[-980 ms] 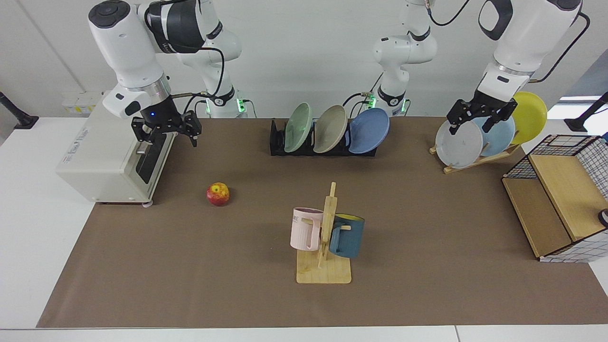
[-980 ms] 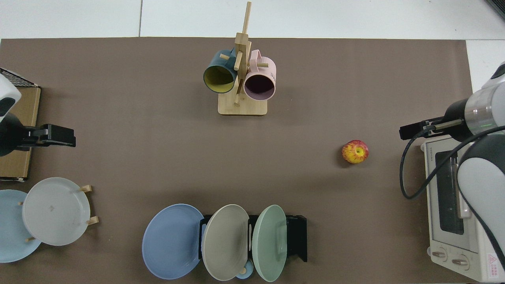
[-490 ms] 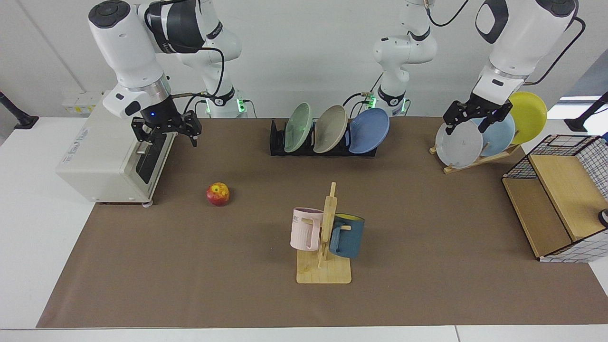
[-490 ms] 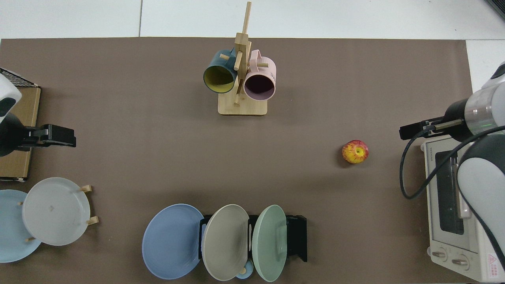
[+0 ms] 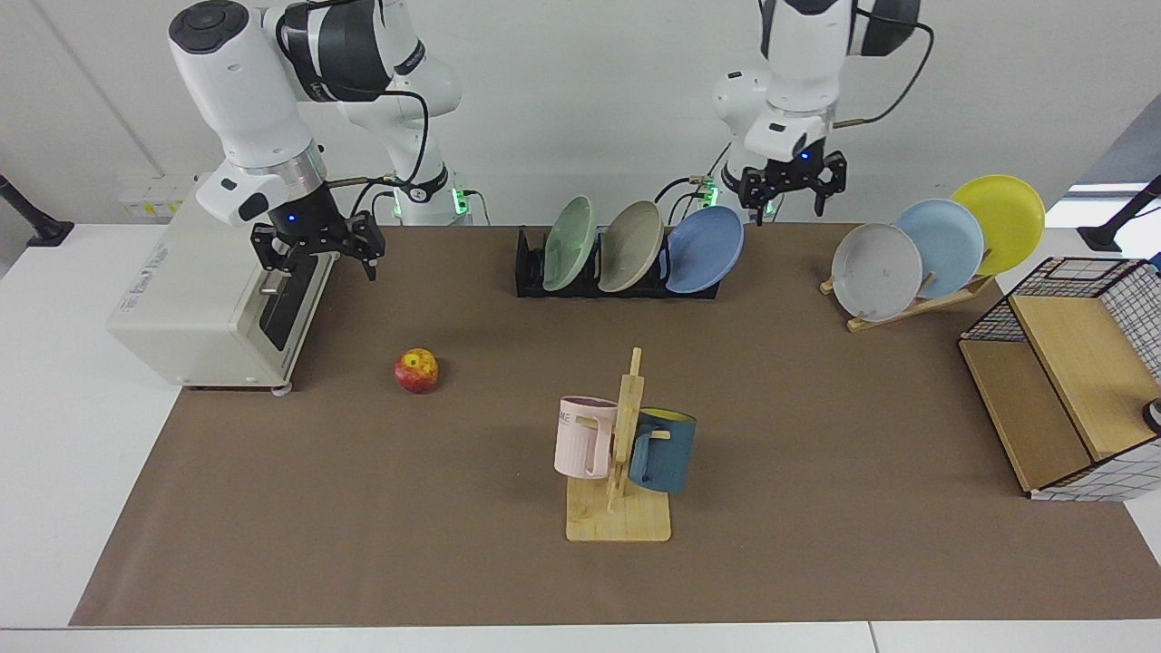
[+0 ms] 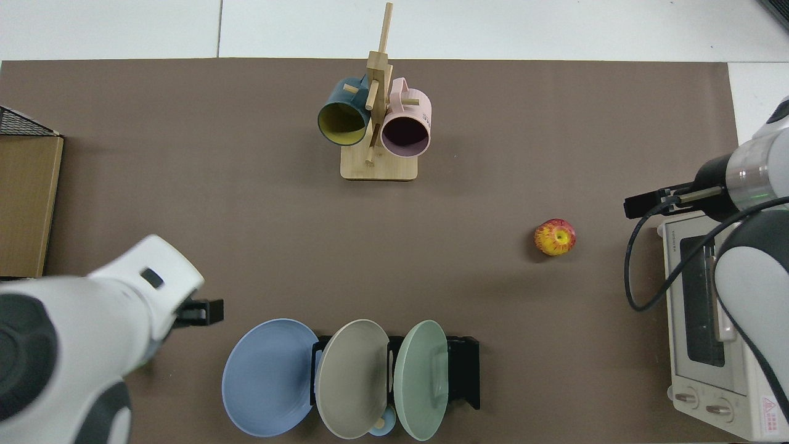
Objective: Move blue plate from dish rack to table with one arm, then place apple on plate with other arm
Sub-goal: 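Reach the left gripper to the blue plate in the dish rack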
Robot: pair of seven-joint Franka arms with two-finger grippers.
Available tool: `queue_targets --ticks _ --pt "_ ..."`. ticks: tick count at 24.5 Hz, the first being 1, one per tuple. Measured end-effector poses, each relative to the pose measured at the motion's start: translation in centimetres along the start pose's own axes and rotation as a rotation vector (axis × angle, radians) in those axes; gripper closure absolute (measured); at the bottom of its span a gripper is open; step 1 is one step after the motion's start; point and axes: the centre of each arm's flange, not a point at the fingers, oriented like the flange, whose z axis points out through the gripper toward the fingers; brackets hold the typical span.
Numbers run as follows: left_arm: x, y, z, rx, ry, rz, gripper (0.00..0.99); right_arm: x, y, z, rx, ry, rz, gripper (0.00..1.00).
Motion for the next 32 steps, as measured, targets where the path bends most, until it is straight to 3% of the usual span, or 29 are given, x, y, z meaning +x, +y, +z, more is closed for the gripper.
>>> queue_targets --ticks 3,7,18,32 --pt "-3.1 2.0 0.7 0.098 0.053 -0.022 0.000 0.0 0.0 0.0 0.000 0.000 0.000 0.00" --pt "-4.8 3.3 2.2 0.148 0.087 -0.039 0.000 0.0 0.0 0.0 0.000 0.000 0.000 0.00" --pt "-6.0 5.2 6.1 0.156 0.132 -0.111 0.000 0.0 0.0 0.0 0.000 0.000 0.000 0.00" --pt "-7.7 7.1 10.5 0.145 0.137 -0.060 0.000 0.0 0.0 0.0 0.000 0.000 0.001 0.00"
